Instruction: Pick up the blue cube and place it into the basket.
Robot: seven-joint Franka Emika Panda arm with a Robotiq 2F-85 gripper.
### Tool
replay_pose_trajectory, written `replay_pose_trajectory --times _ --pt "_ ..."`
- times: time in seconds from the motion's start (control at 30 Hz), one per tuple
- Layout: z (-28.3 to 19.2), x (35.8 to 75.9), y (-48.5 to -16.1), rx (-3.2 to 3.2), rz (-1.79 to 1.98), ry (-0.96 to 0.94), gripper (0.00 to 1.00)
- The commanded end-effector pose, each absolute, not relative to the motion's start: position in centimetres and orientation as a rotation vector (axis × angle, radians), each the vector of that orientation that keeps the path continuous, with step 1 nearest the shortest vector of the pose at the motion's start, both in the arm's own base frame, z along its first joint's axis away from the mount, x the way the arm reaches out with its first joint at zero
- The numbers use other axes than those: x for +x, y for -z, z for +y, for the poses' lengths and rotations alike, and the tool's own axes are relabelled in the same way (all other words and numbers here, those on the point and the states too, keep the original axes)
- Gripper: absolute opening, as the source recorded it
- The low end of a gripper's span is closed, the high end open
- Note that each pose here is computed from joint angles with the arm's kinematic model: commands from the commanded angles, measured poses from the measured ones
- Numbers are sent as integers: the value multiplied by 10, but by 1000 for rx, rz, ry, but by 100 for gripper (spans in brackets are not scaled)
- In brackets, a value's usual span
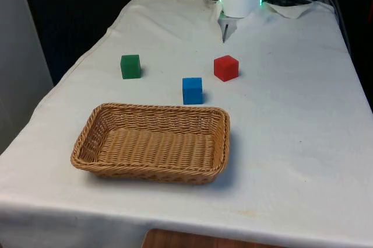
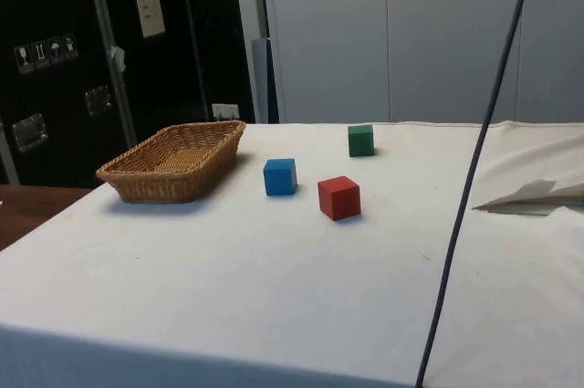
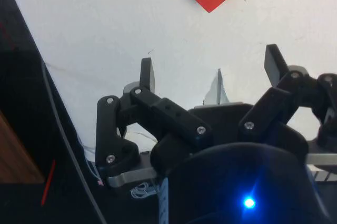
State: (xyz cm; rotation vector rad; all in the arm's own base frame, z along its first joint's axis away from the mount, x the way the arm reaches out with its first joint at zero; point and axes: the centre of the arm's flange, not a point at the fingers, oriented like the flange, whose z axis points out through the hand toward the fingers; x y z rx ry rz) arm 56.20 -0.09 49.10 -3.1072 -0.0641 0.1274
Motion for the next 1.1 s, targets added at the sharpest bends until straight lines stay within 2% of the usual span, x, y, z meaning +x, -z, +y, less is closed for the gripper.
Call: replay_pose_trajectory --times 0.0,0.47,1.07 --pt "0 561 -492 -3109 -88 -98 100" --pt "-2 564 -481 -3128 -218 -34 100" --pt "-10 562 -475 -3238 -241 -52 100"
